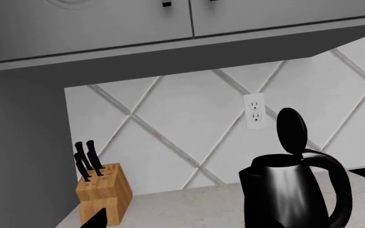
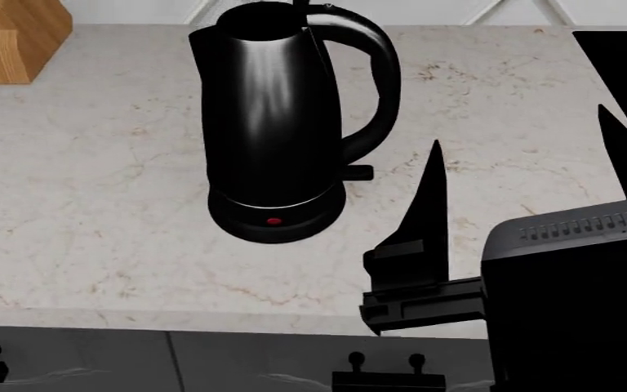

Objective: Close the lid of the electric kettle.

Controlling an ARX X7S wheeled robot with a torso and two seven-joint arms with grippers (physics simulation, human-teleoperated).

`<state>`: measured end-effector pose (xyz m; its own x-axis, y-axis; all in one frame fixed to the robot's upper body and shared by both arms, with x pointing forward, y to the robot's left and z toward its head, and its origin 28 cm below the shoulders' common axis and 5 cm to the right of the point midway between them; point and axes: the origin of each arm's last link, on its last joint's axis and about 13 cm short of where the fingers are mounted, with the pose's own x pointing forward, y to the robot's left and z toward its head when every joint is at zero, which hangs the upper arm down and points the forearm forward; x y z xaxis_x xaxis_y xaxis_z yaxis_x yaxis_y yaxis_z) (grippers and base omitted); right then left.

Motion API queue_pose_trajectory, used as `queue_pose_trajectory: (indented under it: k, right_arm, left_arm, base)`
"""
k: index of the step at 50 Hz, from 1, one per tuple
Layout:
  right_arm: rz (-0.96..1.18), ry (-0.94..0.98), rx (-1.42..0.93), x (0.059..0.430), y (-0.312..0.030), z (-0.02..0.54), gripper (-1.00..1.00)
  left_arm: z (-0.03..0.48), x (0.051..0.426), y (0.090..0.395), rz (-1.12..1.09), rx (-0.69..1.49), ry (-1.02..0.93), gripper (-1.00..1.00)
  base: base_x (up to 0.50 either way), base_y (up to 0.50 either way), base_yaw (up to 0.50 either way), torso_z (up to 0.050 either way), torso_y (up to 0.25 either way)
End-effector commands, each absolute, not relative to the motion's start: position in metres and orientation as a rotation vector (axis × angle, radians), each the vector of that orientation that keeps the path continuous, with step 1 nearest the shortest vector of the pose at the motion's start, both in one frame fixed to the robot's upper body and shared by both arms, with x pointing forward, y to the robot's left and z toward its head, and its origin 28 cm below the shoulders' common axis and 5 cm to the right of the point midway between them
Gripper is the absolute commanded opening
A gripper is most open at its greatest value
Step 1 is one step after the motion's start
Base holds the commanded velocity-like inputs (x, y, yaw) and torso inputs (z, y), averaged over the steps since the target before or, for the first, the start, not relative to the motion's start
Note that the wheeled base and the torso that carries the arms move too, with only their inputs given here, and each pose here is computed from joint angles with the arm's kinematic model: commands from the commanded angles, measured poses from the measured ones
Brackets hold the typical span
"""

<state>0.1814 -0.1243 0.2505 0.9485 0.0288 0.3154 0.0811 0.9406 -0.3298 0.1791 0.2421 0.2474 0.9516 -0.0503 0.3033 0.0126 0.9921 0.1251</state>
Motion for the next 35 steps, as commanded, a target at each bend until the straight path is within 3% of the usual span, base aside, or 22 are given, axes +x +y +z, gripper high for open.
queue_pose_trajectory:
  k: [1, 28, 35]
  right_arm:
    - [-0.016, -0.326, -0.362, 0.1828, -0.1238, 0.2493, 1.00]
    - [-0.005, -0.330, -0.309, 0.1810, -0.1242, 0.2512, 1.00]
    - [-0.013, -0.328, -0.289, 0.1845, -0.1275, 0.2519, 1.00]
  left_arm:
    - [0.2450, 0.1801, 0.2408, -0.044, 0.123, -0.304, 1.00]
    - [0.2453, 0.1801, 0.2429, -0.035, 0.113, -0.311, 1.00]
    - [0.2432, 0.1806, 0.2422, -0.035, 0.111, -0.307, 1.00]
  base:
    - [0.50, 0.00, 0.00, 0.000, 0.000]
    - [0.49, 0.00, 0.00, 0.000, 0.001]
    - [0.08, 0.00, 0.00, 0.000, 0.002]
